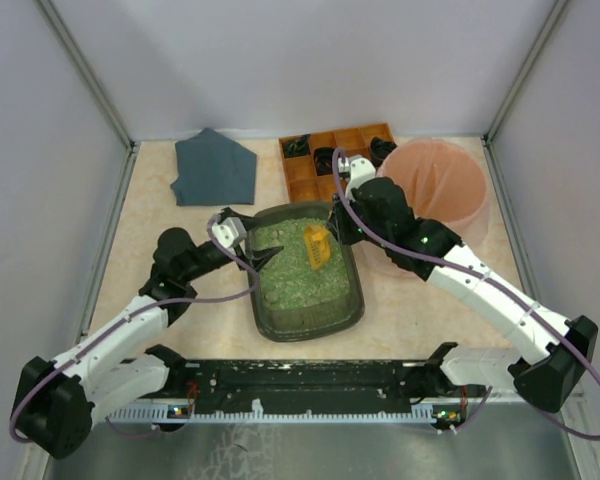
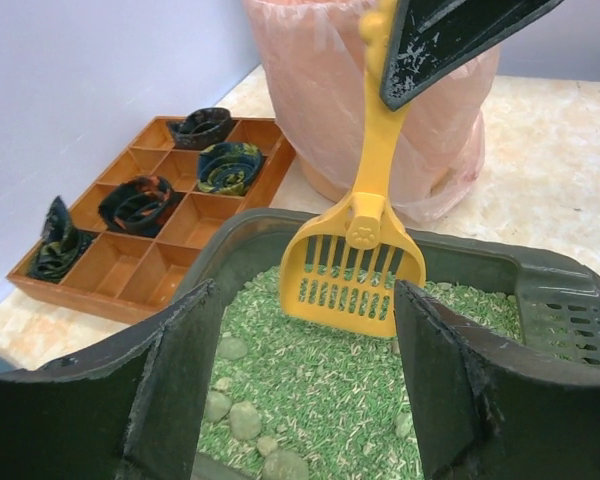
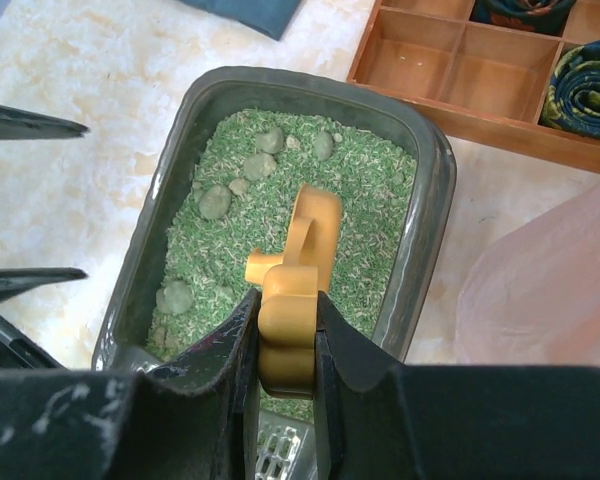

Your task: Clean the litter box

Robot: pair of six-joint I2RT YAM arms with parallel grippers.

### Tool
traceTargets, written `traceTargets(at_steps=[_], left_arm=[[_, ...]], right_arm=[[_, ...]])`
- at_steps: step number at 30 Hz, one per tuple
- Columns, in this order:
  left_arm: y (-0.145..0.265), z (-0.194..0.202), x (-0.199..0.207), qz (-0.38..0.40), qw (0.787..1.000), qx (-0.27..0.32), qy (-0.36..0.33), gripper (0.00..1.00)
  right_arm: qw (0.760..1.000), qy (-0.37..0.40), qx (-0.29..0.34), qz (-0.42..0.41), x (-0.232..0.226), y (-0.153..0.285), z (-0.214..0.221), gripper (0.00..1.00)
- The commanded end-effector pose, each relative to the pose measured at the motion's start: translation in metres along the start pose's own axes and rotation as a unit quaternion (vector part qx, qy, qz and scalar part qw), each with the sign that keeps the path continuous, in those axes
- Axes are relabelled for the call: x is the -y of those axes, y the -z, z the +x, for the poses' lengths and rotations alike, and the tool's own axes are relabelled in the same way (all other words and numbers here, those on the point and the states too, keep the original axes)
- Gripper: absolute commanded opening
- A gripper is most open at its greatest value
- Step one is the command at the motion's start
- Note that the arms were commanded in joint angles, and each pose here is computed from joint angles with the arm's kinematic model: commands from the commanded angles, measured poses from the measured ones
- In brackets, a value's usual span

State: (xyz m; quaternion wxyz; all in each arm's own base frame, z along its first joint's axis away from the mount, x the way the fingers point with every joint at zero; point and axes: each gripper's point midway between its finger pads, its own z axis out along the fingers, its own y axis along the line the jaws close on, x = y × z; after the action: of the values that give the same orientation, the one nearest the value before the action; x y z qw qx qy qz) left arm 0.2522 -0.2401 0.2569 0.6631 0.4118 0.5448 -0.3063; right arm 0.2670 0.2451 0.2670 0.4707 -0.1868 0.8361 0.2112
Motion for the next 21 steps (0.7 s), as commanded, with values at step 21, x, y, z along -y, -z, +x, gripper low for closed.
traceTargets(at_steps=[21], left_arm=[[-0.09,0.011,0.036,0.043,0.998,0.027,-0.026,0.54]], right_arm=[[0.999,-0.017,0.037,-0.024,-0.016,0.019,-0.032,0.0]])
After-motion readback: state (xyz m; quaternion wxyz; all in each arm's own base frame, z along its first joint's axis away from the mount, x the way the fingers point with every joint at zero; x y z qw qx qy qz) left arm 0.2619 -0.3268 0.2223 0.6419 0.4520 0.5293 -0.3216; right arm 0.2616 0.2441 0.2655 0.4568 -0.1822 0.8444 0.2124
